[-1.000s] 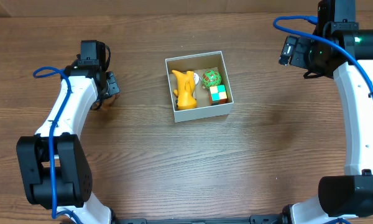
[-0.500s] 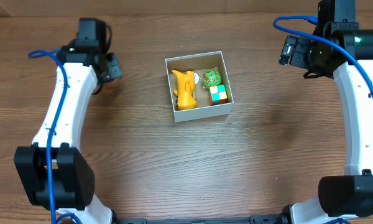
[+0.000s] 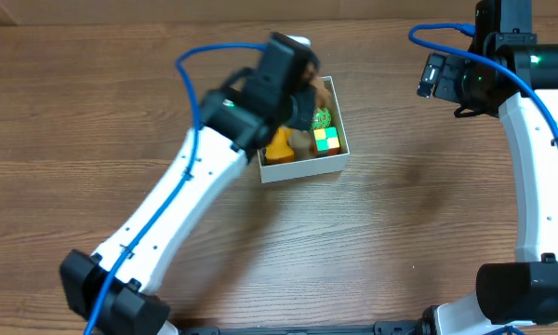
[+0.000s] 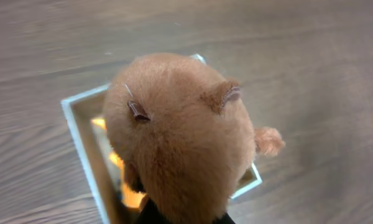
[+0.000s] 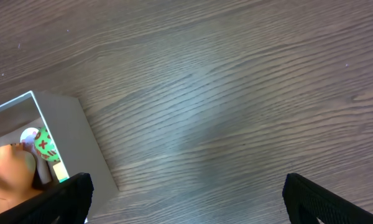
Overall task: Pack container
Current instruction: 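Carry the capybara plush into the white box and release it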
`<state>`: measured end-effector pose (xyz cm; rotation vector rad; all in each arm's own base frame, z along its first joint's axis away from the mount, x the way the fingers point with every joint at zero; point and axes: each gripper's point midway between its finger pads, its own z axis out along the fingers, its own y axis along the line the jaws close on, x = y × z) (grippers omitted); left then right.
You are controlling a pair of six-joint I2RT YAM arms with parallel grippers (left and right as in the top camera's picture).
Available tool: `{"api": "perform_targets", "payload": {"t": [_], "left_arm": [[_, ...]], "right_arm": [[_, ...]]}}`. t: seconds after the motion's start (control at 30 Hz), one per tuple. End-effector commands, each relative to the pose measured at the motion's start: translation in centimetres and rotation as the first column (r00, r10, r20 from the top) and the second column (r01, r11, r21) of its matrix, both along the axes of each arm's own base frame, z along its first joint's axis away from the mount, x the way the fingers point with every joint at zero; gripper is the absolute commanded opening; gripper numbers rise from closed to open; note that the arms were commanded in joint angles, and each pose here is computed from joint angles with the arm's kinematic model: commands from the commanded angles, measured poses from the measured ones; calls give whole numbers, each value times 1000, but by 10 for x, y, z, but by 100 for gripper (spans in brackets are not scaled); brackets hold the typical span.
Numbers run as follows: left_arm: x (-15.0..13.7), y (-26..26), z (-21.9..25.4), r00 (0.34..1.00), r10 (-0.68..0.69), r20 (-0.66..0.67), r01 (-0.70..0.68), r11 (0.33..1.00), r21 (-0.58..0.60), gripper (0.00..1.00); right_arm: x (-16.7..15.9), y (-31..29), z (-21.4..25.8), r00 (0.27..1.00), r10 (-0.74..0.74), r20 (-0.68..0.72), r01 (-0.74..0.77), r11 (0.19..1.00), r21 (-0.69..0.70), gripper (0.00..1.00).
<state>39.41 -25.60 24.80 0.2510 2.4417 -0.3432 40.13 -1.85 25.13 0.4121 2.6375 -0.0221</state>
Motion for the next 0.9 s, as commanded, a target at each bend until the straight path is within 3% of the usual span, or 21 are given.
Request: {"api": "perform_targets", "payload": {"t": [0.0, 0.17, 0.37, 0.53, 0.6, 0.67, 0.7, 0.73, 0.77, 0.87], "left_arm": [[6, -18, -37, 999, -7, -45, 10, 998, 65, 4], [8, -17, -70, 995, -30, -99, 45, 989, 143, 4], [4, 7, -78, 993, 32, -111, -1, 965, 263, 4], [-4, 14, -85, 988, 30, -151, 16, 955, 296, 6], [-5, 15, -86, 987, 31, -155, 17, 954, 299, 23], [-5, 14, -86, 987, 29, -157, 19, 954, 298, 33], [-6, 14, -87, 987, 27, -159, 22, 955, 294, 45], [-7, 11, -87, 986, 14, -167, 34, 958, 286, 70], [-8, 10, -87, 985, 3, -173, 46, 959, 278, 86], [-8, 8, -86, 985, -8, -170, 55, 960, 274, 97]], "right_arm": [[2, 0, 4, 1000, -8, 16, 7, 1000, 4, 100], [2, 0, 4, 1000, -8, 16, 7, 1000, 4, 100], [2, 0, 4, 1000, -7, 16, 7, 1000, 4, 100], [2, 0, 4, 1000, -7, 16, 7, 1000, 4, 100], [2, 0, 4, 1000, -7, 15, 7, 1000, 4, 100], [2, 0, 4, 1000, -7, 16, 7, 1000, 4, 100], [2, 0, 4, 1000, -7, 16, 7, 1000, 4, 100], [2, 0, 4, 1000, -7, 16, 7, 1000, 4, 100], [2, 0, 4, 1000, -8, 16, 7, 1000, 4, 100], [2, 0, 4, 1000, -7, 16, 7, 1000, 4, 100]]}}
